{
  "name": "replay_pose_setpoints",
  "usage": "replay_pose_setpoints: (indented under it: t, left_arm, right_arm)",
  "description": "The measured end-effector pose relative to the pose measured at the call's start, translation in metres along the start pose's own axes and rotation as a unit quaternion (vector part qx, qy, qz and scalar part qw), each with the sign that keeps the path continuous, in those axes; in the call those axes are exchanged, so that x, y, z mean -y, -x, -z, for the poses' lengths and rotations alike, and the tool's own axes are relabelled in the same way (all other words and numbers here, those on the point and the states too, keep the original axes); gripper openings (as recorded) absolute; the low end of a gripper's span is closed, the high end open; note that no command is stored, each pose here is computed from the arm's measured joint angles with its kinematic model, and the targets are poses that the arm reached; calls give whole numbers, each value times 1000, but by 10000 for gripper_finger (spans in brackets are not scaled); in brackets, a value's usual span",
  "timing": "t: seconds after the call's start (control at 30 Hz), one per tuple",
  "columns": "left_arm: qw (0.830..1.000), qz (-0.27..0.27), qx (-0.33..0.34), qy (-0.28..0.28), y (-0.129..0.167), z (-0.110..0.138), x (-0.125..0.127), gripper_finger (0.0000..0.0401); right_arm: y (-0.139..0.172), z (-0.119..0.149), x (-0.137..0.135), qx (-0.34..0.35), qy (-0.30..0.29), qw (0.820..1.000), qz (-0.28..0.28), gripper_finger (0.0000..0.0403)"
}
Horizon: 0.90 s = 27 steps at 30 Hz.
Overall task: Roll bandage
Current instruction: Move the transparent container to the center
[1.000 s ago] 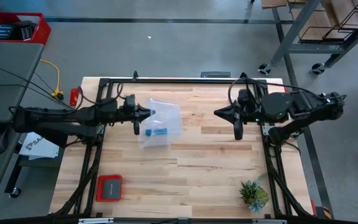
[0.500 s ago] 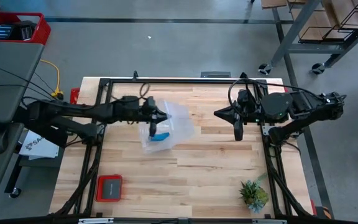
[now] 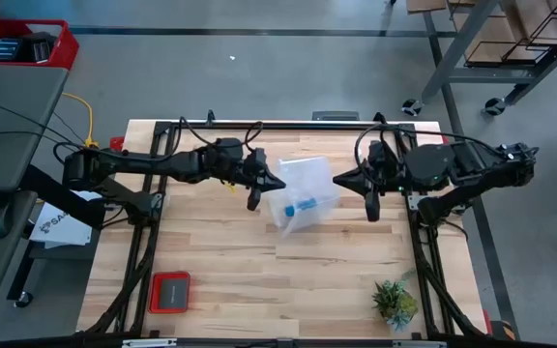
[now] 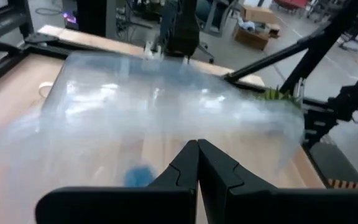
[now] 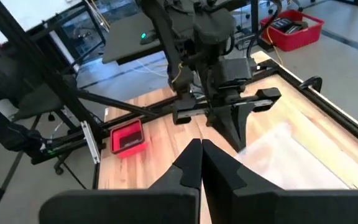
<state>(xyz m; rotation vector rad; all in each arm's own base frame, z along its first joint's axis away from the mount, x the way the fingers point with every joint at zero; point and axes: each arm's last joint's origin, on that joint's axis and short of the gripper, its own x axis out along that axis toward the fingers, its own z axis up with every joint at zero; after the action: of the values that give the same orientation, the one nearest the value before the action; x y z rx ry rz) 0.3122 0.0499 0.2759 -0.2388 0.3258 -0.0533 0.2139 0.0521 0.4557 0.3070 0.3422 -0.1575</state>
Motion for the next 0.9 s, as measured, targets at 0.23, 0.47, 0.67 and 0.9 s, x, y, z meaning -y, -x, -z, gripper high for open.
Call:
replay_pose_setpoints:
  t: [0.23,0.47,0.67,0.9]
  left_arm:
    - [1000,5,-1,6,4,-2,1,0]
    - [999,39,18,-3,34,-17,14,0]
    - [997,-29,-64,11,61,2,15,0]
    - [987,-49,-95,118,55,74,14,0]
  right_arm:
    - [-10,27,23,-131,-101,977,134,0]
    - [-58,41,50,-243,-115,939,215,0]
    - [-68,52,89,-341,-121,876,319,0]
    - [-69,44,110,-360,-142,878,282,0]
